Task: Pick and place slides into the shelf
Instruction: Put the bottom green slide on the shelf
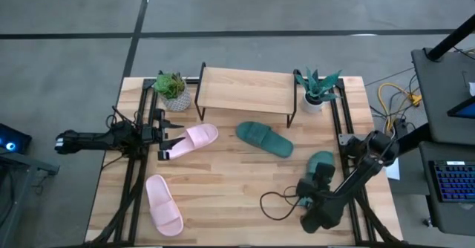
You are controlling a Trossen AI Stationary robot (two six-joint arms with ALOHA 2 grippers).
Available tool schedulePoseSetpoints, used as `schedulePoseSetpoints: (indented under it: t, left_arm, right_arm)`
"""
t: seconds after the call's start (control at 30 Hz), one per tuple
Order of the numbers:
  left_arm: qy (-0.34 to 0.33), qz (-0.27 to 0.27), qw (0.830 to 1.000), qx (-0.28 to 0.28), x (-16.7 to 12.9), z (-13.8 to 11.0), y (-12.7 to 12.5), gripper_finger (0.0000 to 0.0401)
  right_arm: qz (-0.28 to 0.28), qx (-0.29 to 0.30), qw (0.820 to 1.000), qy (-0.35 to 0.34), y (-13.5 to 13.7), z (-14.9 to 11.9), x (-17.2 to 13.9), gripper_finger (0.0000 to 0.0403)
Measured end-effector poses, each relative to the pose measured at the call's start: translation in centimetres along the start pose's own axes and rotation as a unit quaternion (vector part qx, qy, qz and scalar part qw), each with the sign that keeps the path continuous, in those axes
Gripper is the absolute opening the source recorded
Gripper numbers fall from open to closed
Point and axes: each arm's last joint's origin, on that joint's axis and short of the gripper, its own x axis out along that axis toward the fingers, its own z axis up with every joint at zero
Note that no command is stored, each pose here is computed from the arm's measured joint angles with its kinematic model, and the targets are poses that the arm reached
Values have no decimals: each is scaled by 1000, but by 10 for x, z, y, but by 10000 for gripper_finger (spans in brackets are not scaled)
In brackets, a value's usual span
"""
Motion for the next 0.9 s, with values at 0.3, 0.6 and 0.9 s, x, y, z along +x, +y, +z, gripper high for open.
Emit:
schedulePoseSetpoints:
  t: [0.3, 0.6, 0.9]
  left_arm:
    - [15, -4, 1000, 1, 2, -3, -1, 169]
    - [39, -10, 999, 3, 5, -7, -2, 169]
    - [46, -13, 999, 4, 6, -9, -3, 169]
  right_arm:
    - [-40, -17, 999, 16, 13, 0, 14, 130]
    - [-90, -32, 995, 38, 24, -5, 36, 128]
    - [-124, -37, 991, 46, 27, -10, 54, 117]
